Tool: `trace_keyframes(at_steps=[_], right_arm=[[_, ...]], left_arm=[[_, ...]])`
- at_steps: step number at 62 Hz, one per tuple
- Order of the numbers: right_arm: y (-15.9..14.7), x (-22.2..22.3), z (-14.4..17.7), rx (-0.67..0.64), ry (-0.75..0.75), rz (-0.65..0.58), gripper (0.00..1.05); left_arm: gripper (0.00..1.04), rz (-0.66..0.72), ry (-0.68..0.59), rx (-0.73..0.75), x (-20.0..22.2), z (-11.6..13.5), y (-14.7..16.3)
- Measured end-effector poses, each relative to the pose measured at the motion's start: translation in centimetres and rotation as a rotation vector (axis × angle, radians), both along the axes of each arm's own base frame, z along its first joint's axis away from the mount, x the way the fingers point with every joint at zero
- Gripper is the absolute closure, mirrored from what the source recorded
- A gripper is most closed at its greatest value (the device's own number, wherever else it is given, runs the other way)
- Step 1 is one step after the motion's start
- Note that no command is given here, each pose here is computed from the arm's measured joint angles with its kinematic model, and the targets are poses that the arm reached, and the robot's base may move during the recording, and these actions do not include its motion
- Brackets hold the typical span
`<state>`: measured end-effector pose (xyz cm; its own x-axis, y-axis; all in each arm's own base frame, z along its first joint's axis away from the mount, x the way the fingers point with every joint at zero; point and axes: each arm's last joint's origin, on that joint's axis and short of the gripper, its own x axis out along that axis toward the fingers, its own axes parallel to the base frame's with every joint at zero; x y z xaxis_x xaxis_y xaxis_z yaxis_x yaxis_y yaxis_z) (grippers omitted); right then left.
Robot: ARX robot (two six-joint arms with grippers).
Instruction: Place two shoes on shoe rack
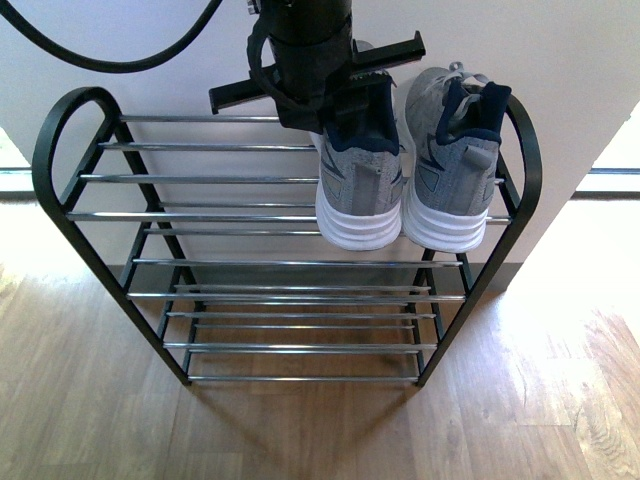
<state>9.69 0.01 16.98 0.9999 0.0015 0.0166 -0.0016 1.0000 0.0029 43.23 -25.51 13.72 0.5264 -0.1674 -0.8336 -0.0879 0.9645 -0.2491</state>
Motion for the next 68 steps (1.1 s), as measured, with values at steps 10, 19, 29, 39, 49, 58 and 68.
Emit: trace_keyframes(at_steps=[10,19,29,39,49,58,68], right_arm=[[0.0,0.0,0.0,0.000,0.000,0.000,0.09],[0.0,0.0,0.0,0.000,0.000,0.000,0.09],[0.0,0.0,0.0,0.000,0.000,0.000,0.09],[0.0,0.0,0.0,0.000,0.000,0.001,0.09],[0.0,0.0,0.0,0.000,0.000,-0.002,0.09],[0.0,0.0,0.0,0.000,0.000,0.000,0.09],[0.0,0.0,0.0,0.000,0.000,0.000,0.09]], left_arm=[[0.96,-0.011,0.011,-0.024,0.1,-0.5,-0.4],[0.60,-0.032,0.000,-0.118,0.1,0.5,-0.8],[0.19,-0.012,-0.078,-0.175,-2.3,5.5,0.8],[0.13,0.076,-0.429,-0.014,-4.9,12.7,4.1],[0.47,0.070,-0.942,0.166,-8.8,9.3,10.1],[0.70,0.082,-1.038,0.222,-12.8,8.4,14.9],[0.93,0.060,-1.027,0.247,-16.1,6.9,17.8]])
